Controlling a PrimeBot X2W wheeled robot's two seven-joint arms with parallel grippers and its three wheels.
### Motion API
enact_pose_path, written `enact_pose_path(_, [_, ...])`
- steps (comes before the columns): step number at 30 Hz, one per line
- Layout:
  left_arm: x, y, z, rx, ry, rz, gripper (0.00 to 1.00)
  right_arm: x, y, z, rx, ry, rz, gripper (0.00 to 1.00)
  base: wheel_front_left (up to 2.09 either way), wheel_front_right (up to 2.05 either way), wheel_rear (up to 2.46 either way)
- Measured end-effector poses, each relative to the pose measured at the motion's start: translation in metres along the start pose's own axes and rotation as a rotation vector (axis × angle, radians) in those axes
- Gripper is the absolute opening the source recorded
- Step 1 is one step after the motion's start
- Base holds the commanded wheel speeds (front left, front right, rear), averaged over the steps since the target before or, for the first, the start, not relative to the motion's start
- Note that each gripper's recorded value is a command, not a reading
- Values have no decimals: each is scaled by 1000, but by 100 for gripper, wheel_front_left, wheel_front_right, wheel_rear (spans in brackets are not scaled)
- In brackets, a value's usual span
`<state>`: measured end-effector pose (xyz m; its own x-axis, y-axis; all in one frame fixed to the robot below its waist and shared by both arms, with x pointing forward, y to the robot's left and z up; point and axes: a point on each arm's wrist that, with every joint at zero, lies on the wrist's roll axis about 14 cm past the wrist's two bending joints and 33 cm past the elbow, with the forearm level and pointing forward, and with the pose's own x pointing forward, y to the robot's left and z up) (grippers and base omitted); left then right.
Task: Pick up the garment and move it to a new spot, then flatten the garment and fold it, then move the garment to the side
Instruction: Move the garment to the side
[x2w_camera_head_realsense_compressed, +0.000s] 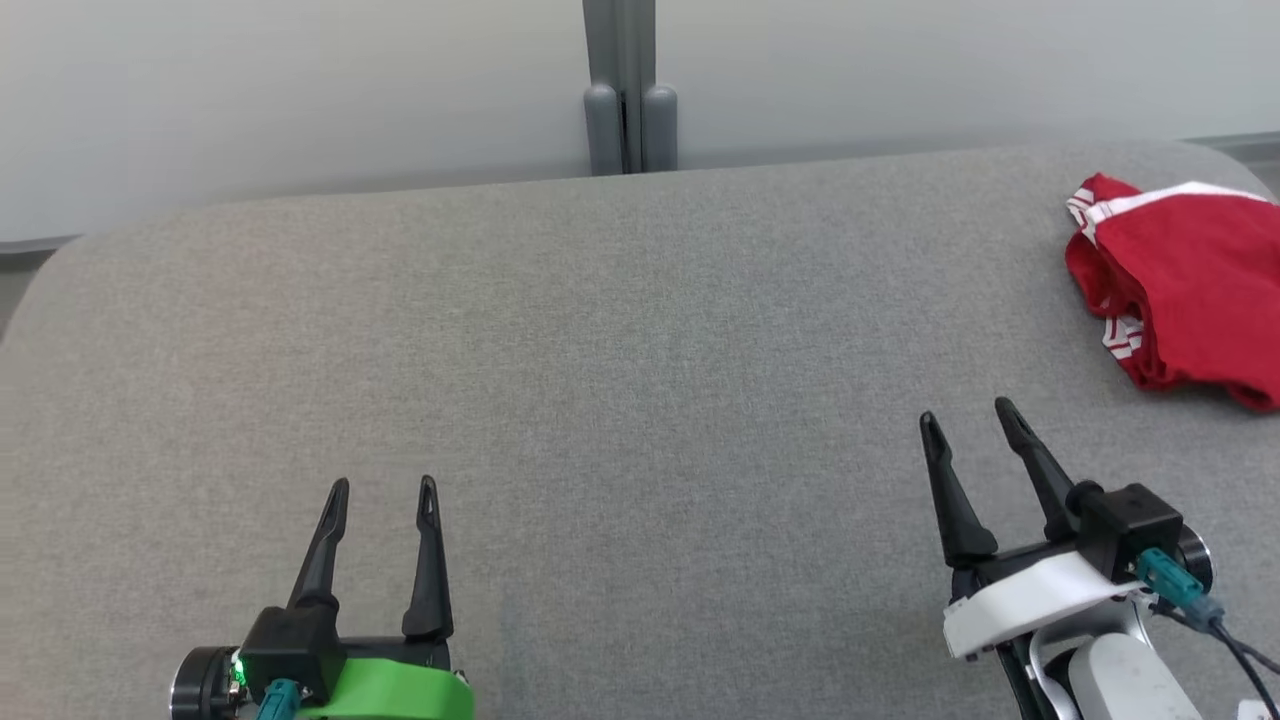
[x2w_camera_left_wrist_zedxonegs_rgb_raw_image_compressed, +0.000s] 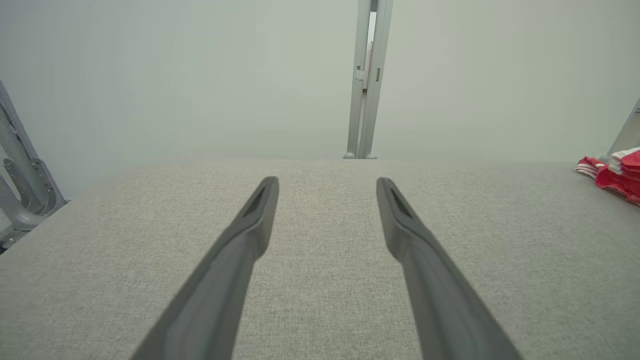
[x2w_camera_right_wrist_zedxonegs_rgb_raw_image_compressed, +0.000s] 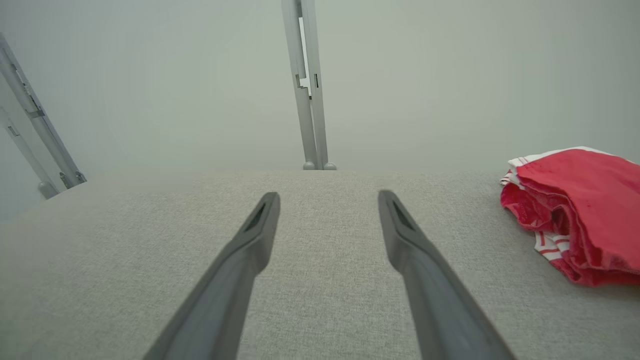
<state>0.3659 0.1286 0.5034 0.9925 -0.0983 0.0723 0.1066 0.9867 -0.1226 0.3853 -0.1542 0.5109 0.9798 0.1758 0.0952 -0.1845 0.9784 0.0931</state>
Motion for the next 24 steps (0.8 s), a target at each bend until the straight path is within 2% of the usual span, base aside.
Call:
enact_pose_path(7, [-25,1,26,5,-76,-11,100,-19,17,8,1,-26,26,100,0,0,0])
enact_pose_path(15, [-52,9,25,12,-75,20,100,-35,26,11,9,-37,30,100,0,0,0])
enact_pose_path(24, [-56,7,24,23,-75,15,100,-43,35,9,-2,-31,49,100,0,0,0])
